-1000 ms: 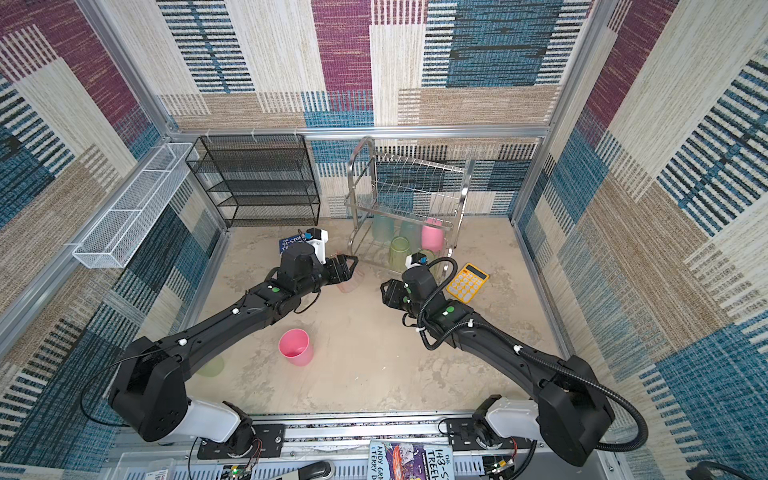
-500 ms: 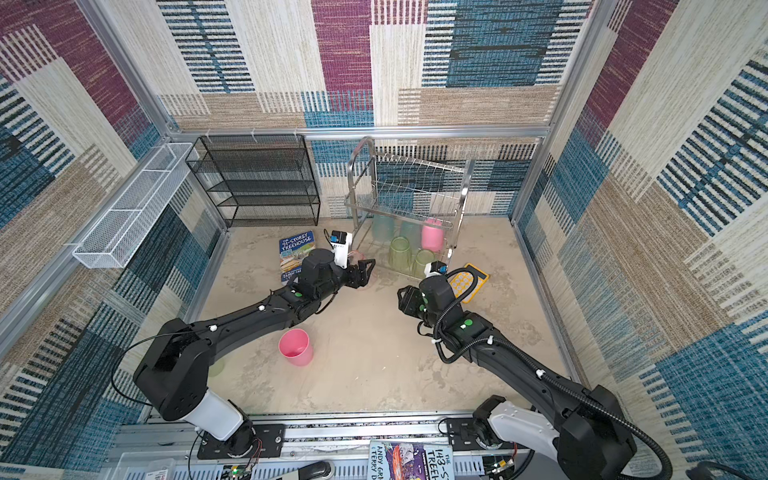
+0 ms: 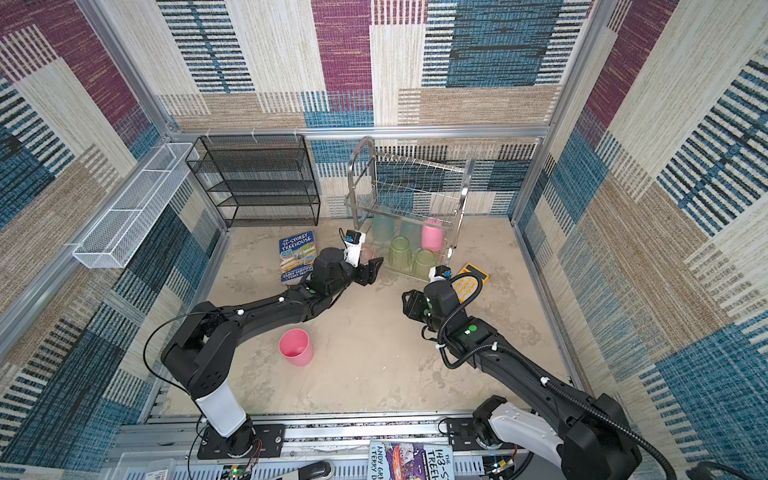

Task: Load the cups into the dish rack
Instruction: 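Carry the translucent pink cup with the left gripper over the dish rack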

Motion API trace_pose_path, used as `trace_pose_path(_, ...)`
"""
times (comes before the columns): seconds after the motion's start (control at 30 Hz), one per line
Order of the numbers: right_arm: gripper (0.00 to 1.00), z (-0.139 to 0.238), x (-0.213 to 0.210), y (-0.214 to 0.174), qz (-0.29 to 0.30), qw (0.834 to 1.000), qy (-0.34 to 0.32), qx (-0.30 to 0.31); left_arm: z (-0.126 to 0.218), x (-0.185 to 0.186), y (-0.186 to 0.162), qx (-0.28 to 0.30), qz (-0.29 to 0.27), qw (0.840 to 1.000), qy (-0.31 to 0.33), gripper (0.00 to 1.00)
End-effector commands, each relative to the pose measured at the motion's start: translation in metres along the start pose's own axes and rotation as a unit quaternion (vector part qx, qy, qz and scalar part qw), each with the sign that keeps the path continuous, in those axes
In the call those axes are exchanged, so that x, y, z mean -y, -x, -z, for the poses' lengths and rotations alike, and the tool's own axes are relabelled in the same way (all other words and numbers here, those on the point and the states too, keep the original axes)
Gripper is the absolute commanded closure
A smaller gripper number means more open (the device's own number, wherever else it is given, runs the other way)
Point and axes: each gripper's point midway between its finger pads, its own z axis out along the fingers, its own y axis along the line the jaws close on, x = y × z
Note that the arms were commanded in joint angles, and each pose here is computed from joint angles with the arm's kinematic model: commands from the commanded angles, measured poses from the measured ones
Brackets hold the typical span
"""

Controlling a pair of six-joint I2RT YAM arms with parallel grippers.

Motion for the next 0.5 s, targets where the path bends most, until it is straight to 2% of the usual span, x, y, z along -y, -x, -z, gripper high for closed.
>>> trace_pose_path(0.0,0.44,0.001,-0.003,0.008,0.004,1.000,0.008,0.022,-0.005,-0.004,0.022,0.044,-0.028,0.999,0.014,0.40)
trace_pose_path(0.47,0.44,-0.005,0.005,-0.001,0.013,1.000,0.012,0.020,-0.026,-0.024,0.034,0.097,-0.058,0.992,0.057,0.40)
